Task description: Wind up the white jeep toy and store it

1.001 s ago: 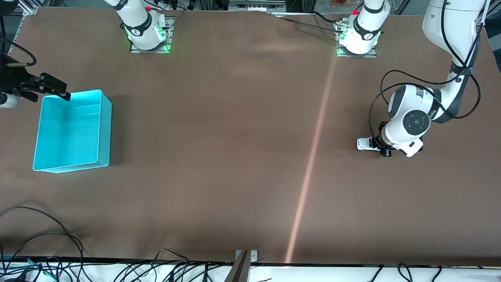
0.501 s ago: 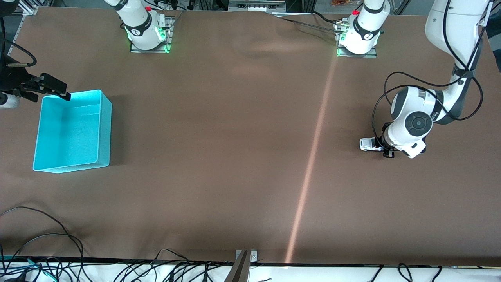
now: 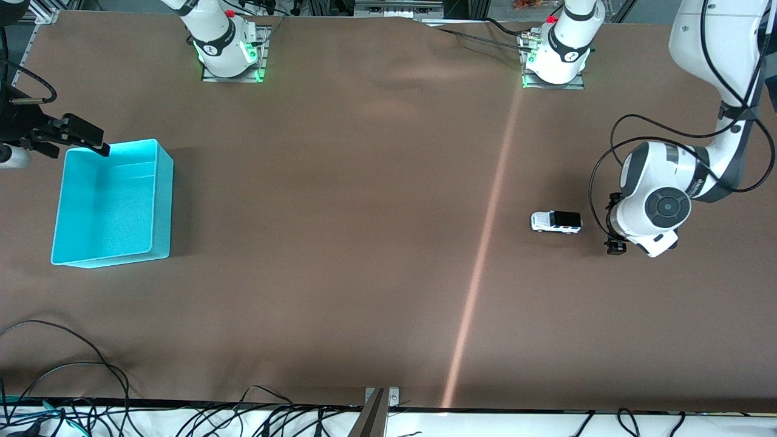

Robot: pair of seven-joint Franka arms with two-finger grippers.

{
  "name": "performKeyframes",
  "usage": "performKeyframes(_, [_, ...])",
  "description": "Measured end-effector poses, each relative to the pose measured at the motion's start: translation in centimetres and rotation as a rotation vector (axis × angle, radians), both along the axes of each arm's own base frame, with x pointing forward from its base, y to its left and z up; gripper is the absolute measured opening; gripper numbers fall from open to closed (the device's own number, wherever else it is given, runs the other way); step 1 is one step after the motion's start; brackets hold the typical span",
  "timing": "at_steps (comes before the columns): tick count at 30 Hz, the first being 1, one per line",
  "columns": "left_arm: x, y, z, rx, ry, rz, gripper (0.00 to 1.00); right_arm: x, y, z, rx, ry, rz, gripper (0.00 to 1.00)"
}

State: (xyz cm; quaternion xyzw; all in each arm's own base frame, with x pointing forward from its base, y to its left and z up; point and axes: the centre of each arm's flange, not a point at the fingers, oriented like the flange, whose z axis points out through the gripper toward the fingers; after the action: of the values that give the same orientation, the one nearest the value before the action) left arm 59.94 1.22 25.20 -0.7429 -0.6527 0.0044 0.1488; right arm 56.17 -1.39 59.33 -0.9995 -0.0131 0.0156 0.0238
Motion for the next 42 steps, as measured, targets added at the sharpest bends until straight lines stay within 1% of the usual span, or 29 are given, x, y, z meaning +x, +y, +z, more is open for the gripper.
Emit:
performKeyframes(6, [0.6,0.3,5.2,-0.025,0.024,-0.103,1.00,0.0,0.0,0.0,0.000,0.000,-0.001,1.00])
performKeyframes(9, [1.3,0.3,7.6,-0.055,0.023,-0.158,1.00,0.0,-0.1,0.0,-0.001,0.001,-0.002,1.00])
performKeyframes(12, [2.3,0.4,10.2,-0.083,0.014,-0.238,1.00,0.0,-0.1,0.0,-0.001,0.001,-0.002,1.00])
performKeyframes(15, [3.2,0.4,12.6,-0.099,0.005,-0.327,1.00,0.0,-0.1,-0.1,-0.001,0.001,-0.002,1.00])
performKeyframes(19, [4.0,0.3,14.5,-0.113,-0.002,-0.446,1.00,0.0,-0.1,-0.1,-0.001,0.002,-0.002,1.00])
performKeyframes(26, [4.9,-0.5,17.0,-0.146,0.021,-0.727,1.00,0.0,-0.1,-0.1,-0.001,0.003,-0.002,1.00])
performKeyframes(30, [5.4,-1.1,18.8,-0.154,0.023,-0.844,1.00,0.0,-0.1,-0.1,-0.001,0.003,-0.002,1.00])
performKeyframes(33, [5.7,-1.5,20.2,-0.155,0.020,-0.914,1.00,0.0,-0.1,-0.1,-0.001,0.003,-0.002,1.00])
performKeyframes(37, [6.0,-2.1,21.6,-0.167,0.008,-0.965,1.00,0.0,-0.2,-0.1,-0.001,0.003,-0.003,1.00])
performKeyframes(42, [6.5,-2.5,23.8,-0.190,-0.033,-1.033,1.00,0.0,-0.2,-0.1,-0.001,0.003,-0.003,1.00])
